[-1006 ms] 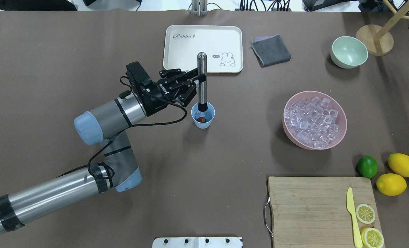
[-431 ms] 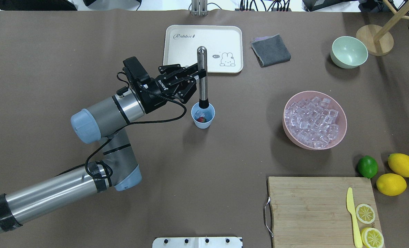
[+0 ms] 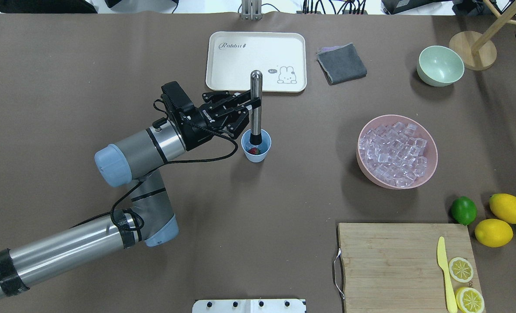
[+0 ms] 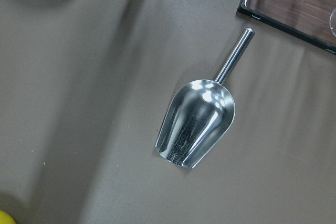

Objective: Mash ice and strawberries in cup
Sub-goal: 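Lower the muddler into the cup and press down on the strawberry and ice, then lift the muddler out of the cup and carry it back with the left gripper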

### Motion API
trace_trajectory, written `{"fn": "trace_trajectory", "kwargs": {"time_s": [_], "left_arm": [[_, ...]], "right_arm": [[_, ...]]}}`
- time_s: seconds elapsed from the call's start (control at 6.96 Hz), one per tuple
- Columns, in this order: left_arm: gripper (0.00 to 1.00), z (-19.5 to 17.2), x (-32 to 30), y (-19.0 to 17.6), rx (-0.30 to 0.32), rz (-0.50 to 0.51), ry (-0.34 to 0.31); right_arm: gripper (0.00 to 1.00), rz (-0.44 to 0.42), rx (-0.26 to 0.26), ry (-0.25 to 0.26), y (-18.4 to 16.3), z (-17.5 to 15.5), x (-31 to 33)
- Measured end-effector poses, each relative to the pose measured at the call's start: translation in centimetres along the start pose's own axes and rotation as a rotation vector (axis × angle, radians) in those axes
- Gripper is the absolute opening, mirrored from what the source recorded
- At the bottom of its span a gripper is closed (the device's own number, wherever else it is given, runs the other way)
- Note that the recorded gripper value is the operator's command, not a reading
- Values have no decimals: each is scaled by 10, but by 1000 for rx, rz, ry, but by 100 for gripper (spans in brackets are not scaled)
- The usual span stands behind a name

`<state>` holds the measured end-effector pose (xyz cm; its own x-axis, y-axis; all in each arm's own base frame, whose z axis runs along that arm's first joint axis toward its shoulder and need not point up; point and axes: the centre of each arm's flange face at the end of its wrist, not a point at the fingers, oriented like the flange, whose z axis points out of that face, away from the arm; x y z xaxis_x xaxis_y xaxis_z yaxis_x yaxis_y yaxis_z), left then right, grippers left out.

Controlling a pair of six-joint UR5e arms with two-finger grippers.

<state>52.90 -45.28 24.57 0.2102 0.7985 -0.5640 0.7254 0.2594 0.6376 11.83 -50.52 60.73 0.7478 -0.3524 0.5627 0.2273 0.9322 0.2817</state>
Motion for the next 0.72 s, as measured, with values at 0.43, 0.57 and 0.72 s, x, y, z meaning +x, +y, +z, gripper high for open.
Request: {"fn": "trace_trajectory", "kwargs": {"time_s": [0.43, 0.57, 0.72], "left_arm": [[0, -1, 1, -30, 29, -15, 7], [0, -6, -2, -51, 16, -58, 6], [0, -18, -8, -79, -32, -123, 3]], "right_arm": [[99, -2, 1, 3, -2, -1, 0], [99, -1, 0, 4, -2, -1, 0], [99, 0, 0, 3, -1, 0, 1]]}}
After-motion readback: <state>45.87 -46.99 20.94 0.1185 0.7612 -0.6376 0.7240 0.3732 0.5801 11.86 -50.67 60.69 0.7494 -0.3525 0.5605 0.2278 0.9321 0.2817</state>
